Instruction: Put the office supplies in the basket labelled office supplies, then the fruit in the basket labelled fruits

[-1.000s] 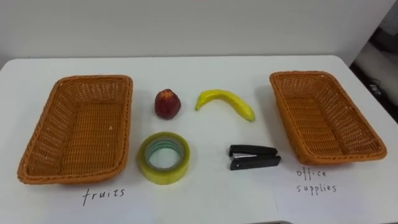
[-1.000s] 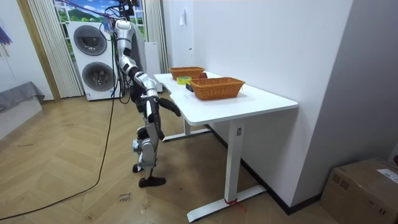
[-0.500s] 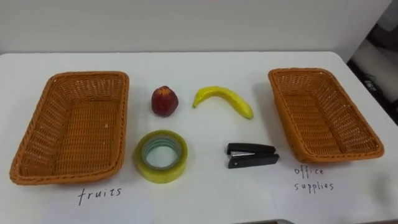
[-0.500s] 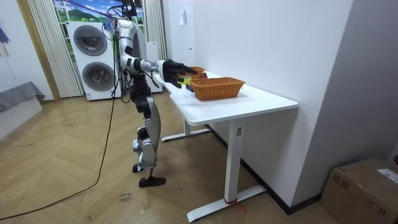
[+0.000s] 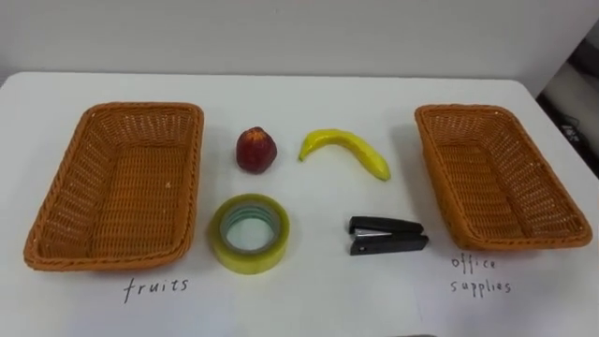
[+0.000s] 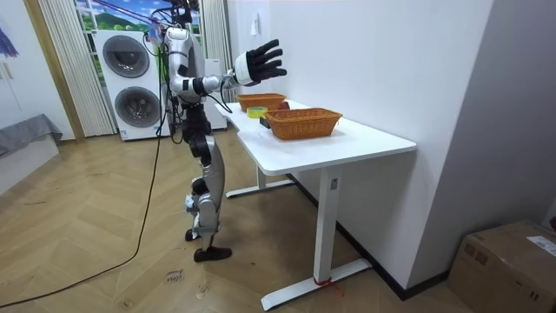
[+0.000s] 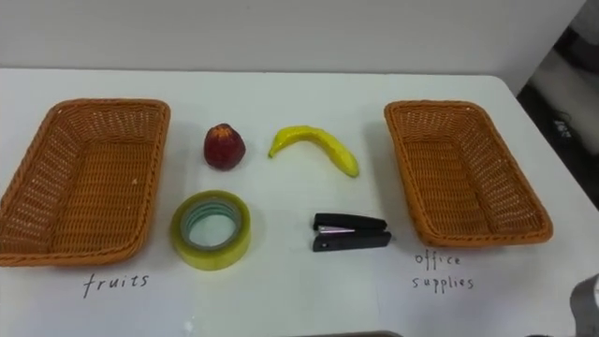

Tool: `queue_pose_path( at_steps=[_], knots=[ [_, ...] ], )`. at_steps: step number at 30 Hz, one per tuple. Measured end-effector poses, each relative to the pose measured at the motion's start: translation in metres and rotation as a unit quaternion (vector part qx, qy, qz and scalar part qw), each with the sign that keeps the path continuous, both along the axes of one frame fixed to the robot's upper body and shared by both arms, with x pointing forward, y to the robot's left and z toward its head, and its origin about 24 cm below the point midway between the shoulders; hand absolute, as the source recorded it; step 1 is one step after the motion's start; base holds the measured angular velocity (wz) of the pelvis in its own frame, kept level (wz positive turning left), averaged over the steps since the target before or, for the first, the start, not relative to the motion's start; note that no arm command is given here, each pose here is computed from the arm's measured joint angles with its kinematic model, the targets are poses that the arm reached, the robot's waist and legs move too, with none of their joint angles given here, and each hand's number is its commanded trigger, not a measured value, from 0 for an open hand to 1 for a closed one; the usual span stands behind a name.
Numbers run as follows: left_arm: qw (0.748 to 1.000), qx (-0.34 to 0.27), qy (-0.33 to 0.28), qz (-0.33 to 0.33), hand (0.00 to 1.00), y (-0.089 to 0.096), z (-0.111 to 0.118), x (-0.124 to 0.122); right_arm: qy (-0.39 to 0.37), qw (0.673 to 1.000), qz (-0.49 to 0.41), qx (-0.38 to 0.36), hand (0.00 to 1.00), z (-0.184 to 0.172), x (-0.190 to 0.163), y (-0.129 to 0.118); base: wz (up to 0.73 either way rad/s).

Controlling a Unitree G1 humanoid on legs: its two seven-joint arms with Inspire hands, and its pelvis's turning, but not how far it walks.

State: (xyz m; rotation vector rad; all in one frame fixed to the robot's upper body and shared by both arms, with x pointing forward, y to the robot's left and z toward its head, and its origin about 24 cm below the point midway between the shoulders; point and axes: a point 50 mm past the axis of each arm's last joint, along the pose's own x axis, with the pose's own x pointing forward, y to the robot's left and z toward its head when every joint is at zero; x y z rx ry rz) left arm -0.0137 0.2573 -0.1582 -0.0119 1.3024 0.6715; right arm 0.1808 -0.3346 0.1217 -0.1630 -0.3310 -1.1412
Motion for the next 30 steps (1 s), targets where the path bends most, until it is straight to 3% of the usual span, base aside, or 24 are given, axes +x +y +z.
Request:
queue_pose_path(
  at_steps=[18, 30],
  knots=[
    [1.000, 0.008, 0.025, -0.007, 0.00, 0.005, -0.001, -0.007, 0.020, 0.978, 0.096, -0.186, 0.00, 0.037, 0.024, 0.036, 0.03],
    [0.999, 0.001, 0.015, -0.037, 0.00, 0.005, -0.002, 0.006, 0.066, 0.950, 0.205, -0.226, 0.00, 0.034, 0.039, 0.059, 0.00]
  ],
)
